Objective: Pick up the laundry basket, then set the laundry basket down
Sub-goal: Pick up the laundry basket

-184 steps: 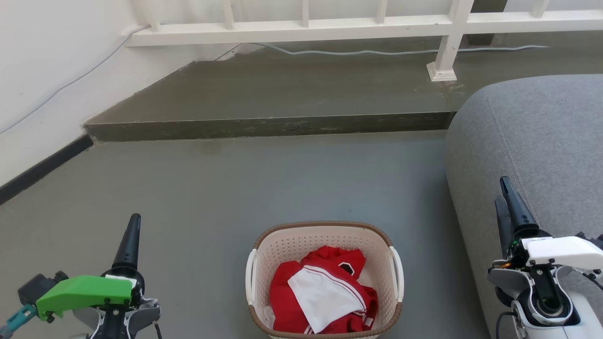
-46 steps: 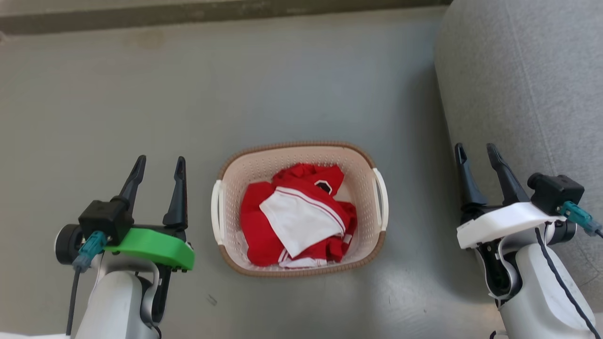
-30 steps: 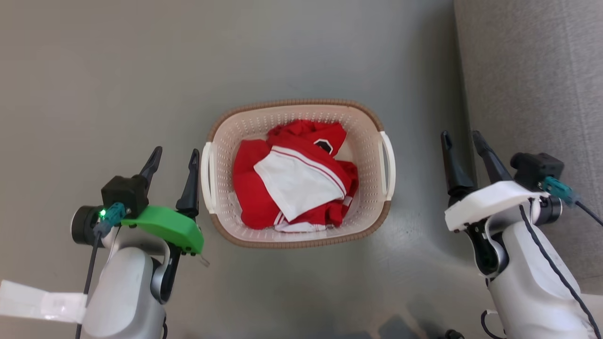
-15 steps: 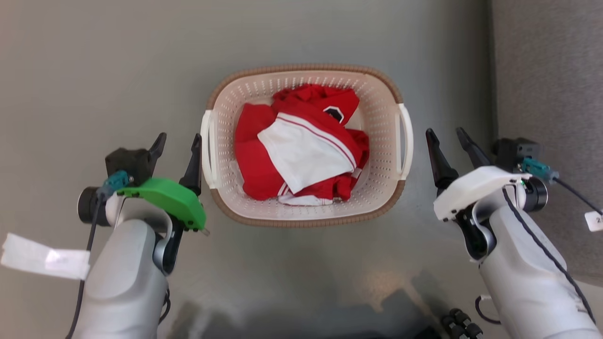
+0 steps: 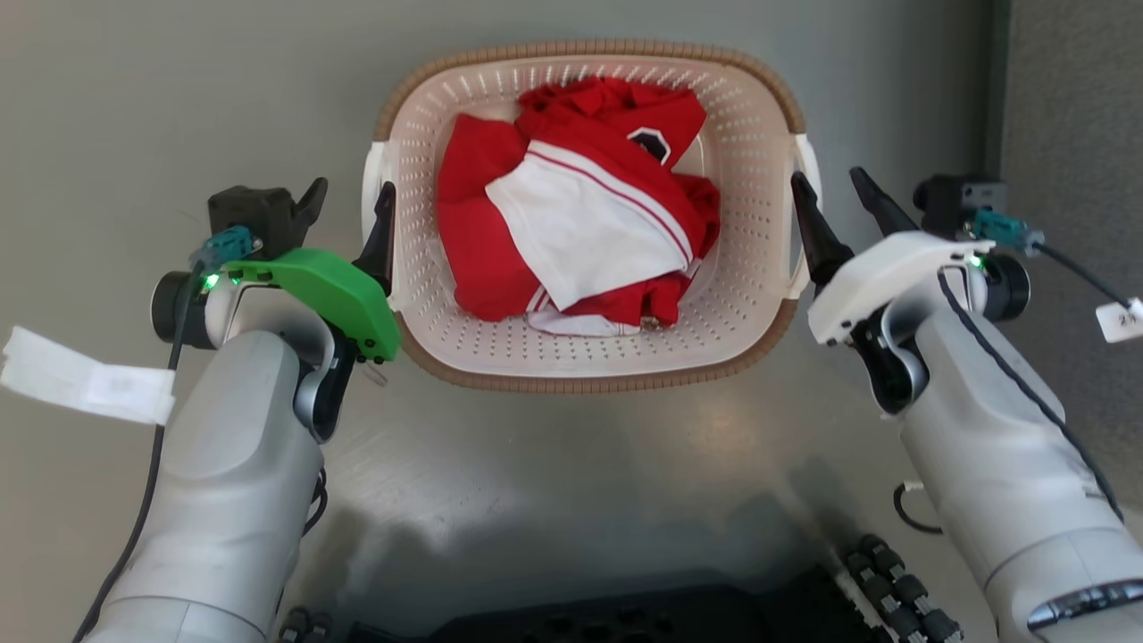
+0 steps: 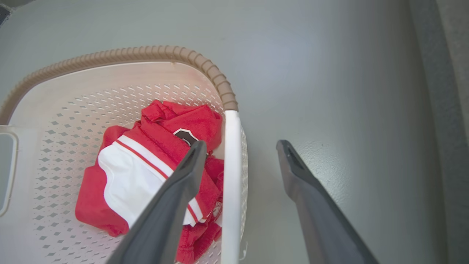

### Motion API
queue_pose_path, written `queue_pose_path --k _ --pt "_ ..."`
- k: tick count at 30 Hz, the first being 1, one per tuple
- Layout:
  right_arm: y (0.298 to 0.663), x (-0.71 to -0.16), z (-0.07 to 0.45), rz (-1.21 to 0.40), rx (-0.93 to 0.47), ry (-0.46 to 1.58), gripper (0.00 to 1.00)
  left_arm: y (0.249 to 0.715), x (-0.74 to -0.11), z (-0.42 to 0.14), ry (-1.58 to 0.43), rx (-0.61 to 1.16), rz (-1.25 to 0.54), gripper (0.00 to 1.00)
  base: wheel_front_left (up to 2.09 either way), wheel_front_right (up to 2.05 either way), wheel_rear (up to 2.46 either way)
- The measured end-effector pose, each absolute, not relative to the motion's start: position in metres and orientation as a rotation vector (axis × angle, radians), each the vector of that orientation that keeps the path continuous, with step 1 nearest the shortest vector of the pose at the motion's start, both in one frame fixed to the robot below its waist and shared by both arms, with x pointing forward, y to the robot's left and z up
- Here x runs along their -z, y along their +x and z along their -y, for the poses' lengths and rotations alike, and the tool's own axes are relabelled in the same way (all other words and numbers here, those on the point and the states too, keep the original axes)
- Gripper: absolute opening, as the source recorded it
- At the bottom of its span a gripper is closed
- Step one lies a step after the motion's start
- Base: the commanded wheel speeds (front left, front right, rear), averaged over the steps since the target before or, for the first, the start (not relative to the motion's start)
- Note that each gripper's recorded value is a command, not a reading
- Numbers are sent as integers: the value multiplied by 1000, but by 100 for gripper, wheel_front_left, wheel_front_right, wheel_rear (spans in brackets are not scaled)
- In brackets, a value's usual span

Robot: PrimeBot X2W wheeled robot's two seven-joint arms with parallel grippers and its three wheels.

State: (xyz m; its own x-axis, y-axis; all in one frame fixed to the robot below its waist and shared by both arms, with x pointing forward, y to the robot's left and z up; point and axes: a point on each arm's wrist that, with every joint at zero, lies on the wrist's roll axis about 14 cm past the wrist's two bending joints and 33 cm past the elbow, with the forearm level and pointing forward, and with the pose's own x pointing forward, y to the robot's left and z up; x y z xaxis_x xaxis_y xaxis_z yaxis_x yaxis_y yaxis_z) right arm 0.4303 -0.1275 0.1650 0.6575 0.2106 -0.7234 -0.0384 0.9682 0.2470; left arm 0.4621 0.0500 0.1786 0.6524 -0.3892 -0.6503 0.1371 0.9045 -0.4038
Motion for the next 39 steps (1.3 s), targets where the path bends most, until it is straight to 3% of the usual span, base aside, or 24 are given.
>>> queue_pose_path --k 16,19,21,22,23,24,25,26,39 --pt "417 -121 108 -976 -189 244 100 440 -132 -42 -356 321 -969 100 0 0 0" --pt "421 -120 106 -974 -194 247 74 439 -131 -40 -365 322 -976 100 0 0 0" --pt "424 -120 106 -971 -190 251 73 442 -132 -39 -367 325 -970 98 0 0 0" --pt "425 -120 106 -971 -190 251 55 444 -133 -39 -369 325 -962 84 0 0 0" --pt "425 -120 106 -971 -190 251 40 444 -133 -39 -369 325 -962 48 0 0 0" --pt "425 -120 106 -971 -188 253 28 445 -133 -38 -369 328 -960 21 0 0 0" --pt "424 -119 106 -974 -187 254 9 444 -134 -37 -366 334 -961 0 0 0 0" --pt "423 -119 106 -979 -185 255 0 444 -133 -37 -366 336 -964 0 0 0 0" --pt "425 -127 103 -981 -191 257 0 441 -143 -30 -388 348 -969 0 0 0 0"
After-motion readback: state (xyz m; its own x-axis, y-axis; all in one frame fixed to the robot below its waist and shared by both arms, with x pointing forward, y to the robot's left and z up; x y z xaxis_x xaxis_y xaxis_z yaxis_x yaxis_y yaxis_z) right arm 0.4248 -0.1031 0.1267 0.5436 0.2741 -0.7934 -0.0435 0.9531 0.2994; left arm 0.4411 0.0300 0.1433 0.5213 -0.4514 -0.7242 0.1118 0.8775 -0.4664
